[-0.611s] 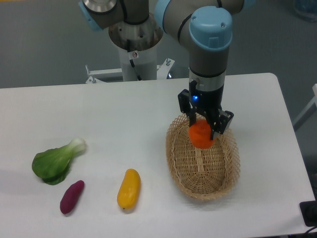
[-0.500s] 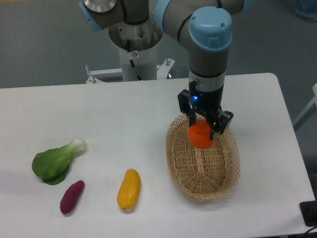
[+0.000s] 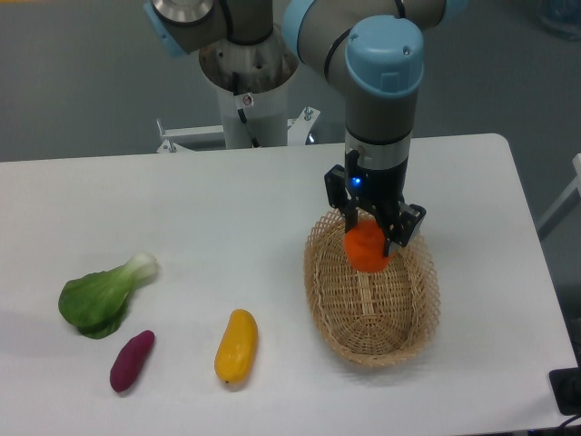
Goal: Place the orange in the basket
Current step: 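Lower the held orange into the wicker basket with the gripper, then open the gripper to release the orange onto the basket floor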
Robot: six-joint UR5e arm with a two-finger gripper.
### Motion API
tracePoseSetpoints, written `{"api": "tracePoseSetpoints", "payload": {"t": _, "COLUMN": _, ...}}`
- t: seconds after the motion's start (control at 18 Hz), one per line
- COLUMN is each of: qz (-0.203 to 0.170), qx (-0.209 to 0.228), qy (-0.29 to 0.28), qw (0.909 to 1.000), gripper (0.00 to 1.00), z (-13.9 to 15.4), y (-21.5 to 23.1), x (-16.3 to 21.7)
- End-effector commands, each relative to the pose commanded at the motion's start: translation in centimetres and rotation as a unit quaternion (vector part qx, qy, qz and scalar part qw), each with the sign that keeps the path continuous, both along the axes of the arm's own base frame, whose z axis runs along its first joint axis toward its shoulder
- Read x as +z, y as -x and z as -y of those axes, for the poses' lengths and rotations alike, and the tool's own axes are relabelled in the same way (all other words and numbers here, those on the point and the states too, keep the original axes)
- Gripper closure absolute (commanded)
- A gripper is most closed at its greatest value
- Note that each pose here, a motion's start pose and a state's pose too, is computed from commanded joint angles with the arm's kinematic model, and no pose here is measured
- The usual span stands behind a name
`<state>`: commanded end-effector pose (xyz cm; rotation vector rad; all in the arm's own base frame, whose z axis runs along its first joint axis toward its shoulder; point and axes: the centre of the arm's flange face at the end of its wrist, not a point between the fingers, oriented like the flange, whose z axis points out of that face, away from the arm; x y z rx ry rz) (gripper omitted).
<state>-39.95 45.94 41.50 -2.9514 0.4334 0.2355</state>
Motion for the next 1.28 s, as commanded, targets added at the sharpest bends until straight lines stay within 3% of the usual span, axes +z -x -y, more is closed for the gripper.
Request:
{"api": "tracePoseSetpoints", "payload": {"t": 0.39, "qz": -0.019, "qx": 0.003, "qy": -0.016, "qw": 0.9997, "gripper": 0.43, "z": -0.5, "y": -0.3, "x": -7.9}}
{"api": "tracePoseSetpoints", "payload": {"t": 0.83, "qz": 0.021, "qx": -0.002, "qy": 0.019, "qw": 0.9996, "gripper": 0.43, "z": -0.8, "y": 0.2, "x": -14.9}}
{"api": "tracePoseSetpoints", "payload": {"t": 1.28, "qz": 0.043, "qx": -0.002, "qy": 0.034, "qw": 0.9985, "gripper": 0.4, "z": -0.4, "y": -0.4, "x": -17.4}}
